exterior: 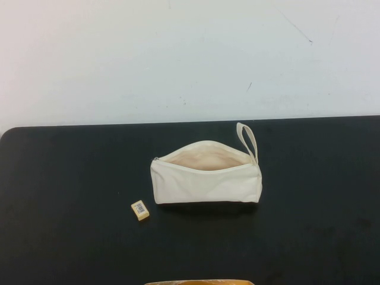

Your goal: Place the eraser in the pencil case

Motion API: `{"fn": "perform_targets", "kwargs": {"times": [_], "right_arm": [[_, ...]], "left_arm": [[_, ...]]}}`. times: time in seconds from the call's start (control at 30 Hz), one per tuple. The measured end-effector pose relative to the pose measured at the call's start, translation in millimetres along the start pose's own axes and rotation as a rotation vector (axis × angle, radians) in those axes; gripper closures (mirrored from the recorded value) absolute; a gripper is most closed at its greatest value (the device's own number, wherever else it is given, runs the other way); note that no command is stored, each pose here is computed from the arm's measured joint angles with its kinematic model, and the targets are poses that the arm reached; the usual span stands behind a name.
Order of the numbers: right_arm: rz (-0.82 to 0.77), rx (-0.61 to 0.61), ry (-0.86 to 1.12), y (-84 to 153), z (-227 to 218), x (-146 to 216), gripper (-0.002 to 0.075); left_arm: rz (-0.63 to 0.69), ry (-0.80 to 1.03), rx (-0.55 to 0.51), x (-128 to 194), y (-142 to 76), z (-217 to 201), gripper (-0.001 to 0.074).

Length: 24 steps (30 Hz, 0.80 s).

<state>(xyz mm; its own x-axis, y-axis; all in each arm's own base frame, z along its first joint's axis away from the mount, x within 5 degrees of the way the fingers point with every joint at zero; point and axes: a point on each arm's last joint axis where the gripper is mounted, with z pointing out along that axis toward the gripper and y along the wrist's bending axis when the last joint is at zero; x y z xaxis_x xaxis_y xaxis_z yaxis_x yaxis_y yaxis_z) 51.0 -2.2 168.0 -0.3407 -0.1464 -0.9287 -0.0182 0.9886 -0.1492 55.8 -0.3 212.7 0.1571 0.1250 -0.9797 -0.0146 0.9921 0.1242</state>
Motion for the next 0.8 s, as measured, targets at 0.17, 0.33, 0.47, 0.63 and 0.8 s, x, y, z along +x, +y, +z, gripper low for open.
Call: {"fn": "perform_targets", "kwargs": {"times": [0.17, 0.33, 0.47, 0.63, 0.8], "right_arm": [[0.0, 0.0, 0.0, 0.0, 0.0, 0.0, 0.0727], [0.0, 0.0, 0.0, 0.0, 0.0, 0.0, 0.0727], [0.0, 0.0, 0.0, 0.0, 0.0, 0.0, 0.0727], [0.0, 0.0, 0.0, 0.0, 0.0, 0.0, 0.0727], [0.0, 0.0, 0.0, 0.0, 0.0, 0.0, 0.0727]], "left_arm": [[-0.053, -0.022, -0.002, -2.0, 0.2, 0.0, 0.0736], [-0.176, -0.078, -0.003, -7.0, 0.9, -0.3, 0.0736], [-0.19, -0.081, -0.002, -27.9, 3.5, -1.1, 0.0736], [-0.181, -0.107, -0.002, -83.6, 10.5, -6.5, 0.0736], [-0.181, 0.108, 0.007, -121.2, 15.1, 7.1, 0.0736]]}}
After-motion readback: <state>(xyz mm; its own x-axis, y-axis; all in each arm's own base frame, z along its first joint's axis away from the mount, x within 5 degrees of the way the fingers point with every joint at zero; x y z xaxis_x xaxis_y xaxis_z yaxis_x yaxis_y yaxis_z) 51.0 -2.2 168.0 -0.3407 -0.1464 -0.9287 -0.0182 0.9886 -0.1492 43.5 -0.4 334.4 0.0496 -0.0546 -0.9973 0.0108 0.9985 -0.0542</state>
